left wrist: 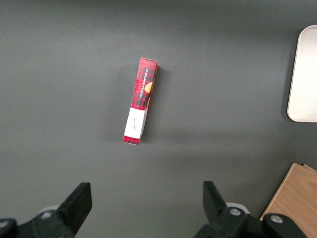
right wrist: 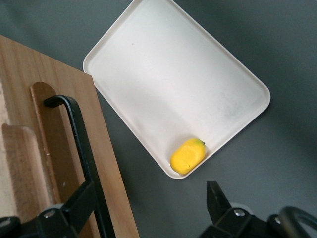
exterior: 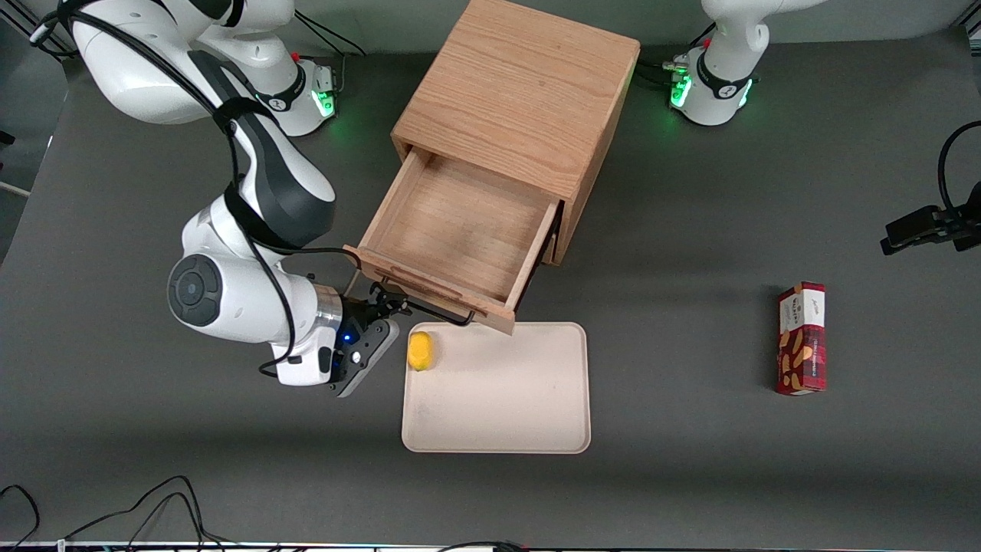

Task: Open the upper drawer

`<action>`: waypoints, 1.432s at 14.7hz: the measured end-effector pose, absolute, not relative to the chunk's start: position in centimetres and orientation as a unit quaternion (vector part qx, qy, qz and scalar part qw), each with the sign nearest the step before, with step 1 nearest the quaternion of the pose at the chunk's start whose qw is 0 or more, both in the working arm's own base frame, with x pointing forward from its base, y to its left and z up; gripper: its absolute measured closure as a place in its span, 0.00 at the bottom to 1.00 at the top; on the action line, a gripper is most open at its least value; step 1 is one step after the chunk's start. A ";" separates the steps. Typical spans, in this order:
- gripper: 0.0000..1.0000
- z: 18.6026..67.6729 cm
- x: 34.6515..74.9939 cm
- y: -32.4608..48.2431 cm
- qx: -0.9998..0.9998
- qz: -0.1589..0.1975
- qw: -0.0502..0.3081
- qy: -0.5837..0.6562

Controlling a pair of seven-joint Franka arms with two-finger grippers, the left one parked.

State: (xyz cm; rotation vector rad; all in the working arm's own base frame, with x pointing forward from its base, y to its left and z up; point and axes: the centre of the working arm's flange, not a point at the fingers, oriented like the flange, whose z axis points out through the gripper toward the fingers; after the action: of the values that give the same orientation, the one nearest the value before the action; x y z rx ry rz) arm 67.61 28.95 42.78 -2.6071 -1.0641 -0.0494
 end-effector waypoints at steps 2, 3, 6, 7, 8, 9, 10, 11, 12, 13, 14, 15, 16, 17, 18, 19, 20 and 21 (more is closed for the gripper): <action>0.00 44.4 67.4 28.4 -0.913 -0.012 0.159 -0.374; 0.00 45.4 66.9 27.9 -0.914 -0.002 0.155 -0.375; 0.00 48.9 64.9 25.4 -0.922 0.025 0.119 -0.368; 0.00 49.8 63.9 24.9 -0.925 0.029 0.097 -0.366; 0.00 50.5 62.5 24.6 -0.928 0.032 0.074 -0.364; 0.00 51.0 61.0 24.3 -0.931 0.035 0.053 -0.360; 0.00 51.5 59.5 23.7 -0.934 0.038 0.037 -0.352; 0.00 51.9 58.2 22.5 -0.940 0.042 0.022 -0.338; 0.00 52.2 57.1 20.9 -0.947 0.045 0.010 -0.318; 0.00 52.6 56.2 19.1 -0.954 0.047 0.000 -0.296; 0.00 53.1 55.3 17.6 -0.960 0.047 -0.010 -0.275; 0.00 53.5 54.4 16.1 -0.967 0.046 -0.019 -0.251; 0.00 53.8 53.7 14.6 -0.973 0.045 -0.027 -0.224; 0.00 54.0 53.3 12.9 -0.980 0.044 -0.027 -0.191; 0.00 54.0 53.2 11.0 -0.986 0.044 -0.022 -0.157; 0.00 54.0 53.3 9.4 -0.990 0.045 -0.016 -0.131; 0.00 53.8 53.4 8.3 -0.992 0.047 -0.011 -0.113; 0.00 53.7 53.5 7.8 -0.994 0.048 -0.009 -0.101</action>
State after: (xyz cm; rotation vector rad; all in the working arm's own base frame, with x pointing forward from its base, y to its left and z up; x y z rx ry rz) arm 53.47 7.81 53.74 -3.1403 -0.3196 0.1512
